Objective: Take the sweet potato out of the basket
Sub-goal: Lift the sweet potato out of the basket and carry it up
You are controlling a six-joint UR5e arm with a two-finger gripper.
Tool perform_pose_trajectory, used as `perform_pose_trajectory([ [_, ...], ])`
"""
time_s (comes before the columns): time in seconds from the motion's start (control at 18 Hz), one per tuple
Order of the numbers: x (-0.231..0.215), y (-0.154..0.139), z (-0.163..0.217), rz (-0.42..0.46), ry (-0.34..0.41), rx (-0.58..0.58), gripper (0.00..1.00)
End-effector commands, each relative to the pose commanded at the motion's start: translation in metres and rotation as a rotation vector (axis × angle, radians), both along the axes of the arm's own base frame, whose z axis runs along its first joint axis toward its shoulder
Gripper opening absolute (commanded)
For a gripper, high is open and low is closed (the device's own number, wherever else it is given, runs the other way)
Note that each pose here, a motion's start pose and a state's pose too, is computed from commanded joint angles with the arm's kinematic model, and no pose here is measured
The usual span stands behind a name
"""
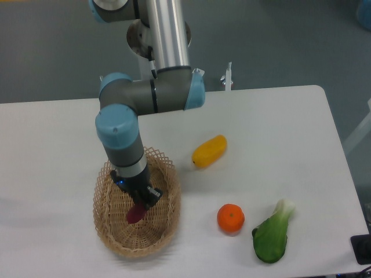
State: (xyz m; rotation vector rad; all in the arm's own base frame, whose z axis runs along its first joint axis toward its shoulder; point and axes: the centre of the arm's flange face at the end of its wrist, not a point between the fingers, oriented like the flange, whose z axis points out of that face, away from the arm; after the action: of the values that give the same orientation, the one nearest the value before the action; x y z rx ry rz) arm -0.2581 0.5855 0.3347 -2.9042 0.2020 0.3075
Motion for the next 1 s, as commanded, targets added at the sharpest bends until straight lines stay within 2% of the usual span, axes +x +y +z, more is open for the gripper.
perform_pose_trajectory([
  [0.22,-0.045,-0.030,0.033,0.018,0.005,0.043,0.32],
  [0.5,-0.106,-0.077,0.046,0.009,0.005,-0.012,0.32],
  [0.78,-0.154,-0.140,0.068,-0.038,-0.029,-0.041,0.32],
  [1.0,-0.169,-0.164,0.073,-0.088,-0.036,-0.062,0.32],
])
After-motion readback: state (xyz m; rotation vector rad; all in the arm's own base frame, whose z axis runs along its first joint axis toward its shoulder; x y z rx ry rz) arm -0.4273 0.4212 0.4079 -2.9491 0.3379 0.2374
